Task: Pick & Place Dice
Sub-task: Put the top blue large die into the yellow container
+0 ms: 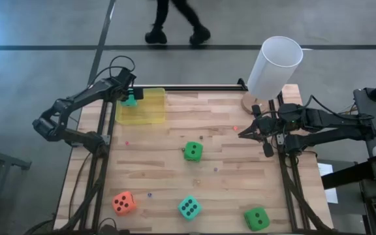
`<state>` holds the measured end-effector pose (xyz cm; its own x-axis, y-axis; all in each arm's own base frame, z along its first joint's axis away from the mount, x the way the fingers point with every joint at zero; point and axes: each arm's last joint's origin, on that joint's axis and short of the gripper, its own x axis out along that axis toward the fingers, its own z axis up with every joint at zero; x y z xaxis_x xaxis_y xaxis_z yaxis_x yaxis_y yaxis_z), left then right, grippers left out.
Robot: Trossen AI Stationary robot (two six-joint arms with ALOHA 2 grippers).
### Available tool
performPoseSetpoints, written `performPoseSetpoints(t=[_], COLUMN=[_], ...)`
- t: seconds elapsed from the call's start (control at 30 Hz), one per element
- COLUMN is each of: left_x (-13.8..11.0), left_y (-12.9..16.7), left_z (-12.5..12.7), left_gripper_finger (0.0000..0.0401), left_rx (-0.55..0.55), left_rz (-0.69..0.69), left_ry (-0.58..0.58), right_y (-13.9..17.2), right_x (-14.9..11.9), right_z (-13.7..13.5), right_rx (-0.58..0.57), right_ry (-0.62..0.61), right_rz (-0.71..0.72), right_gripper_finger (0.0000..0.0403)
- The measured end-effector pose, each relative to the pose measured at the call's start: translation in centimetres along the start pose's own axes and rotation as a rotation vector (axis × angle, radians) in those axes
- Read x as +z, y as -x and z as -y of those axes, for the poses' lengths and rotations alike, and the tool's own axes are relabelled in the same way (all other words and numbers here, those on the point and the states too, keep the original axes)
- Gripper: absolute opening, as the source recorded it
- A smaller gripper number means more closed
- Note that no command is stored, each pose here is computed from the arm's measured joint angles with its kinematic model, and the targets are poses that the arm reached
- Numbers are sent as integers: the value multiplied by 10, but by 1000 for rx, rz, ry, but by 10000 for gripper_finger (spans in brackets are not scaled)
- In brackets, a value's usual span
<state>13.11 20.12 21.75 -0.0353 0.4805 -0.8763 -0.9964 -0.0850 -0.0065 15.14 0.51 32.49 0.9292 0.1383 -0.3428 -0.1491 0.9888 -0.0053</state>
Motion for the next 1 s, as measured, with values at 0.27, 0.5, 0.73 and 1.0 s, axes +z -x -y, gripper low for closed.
performPoseSetpoints(t=[0.27,0.5,0.73,1.0], left_x=[1,1,1,1], left_y=[0,0,0,0], left_z=[1,1,1,1], left_gripper_finger=[396,395,396,397], left_rx=[-6,-7,-7,-9], left_rz=[8,8,8,7], left_ry=[2,-5,-4,-4], right_y=[-4,-45,-87,-113], right_x=[14,19,23,29], right_z=[3,21,43,58], right_rx=[-19,-113,-159,-181], right_ry=[61,56,24,-6], right_rz=[141,78,-33,-75], right_gripper_finger=[28,28,28,28])
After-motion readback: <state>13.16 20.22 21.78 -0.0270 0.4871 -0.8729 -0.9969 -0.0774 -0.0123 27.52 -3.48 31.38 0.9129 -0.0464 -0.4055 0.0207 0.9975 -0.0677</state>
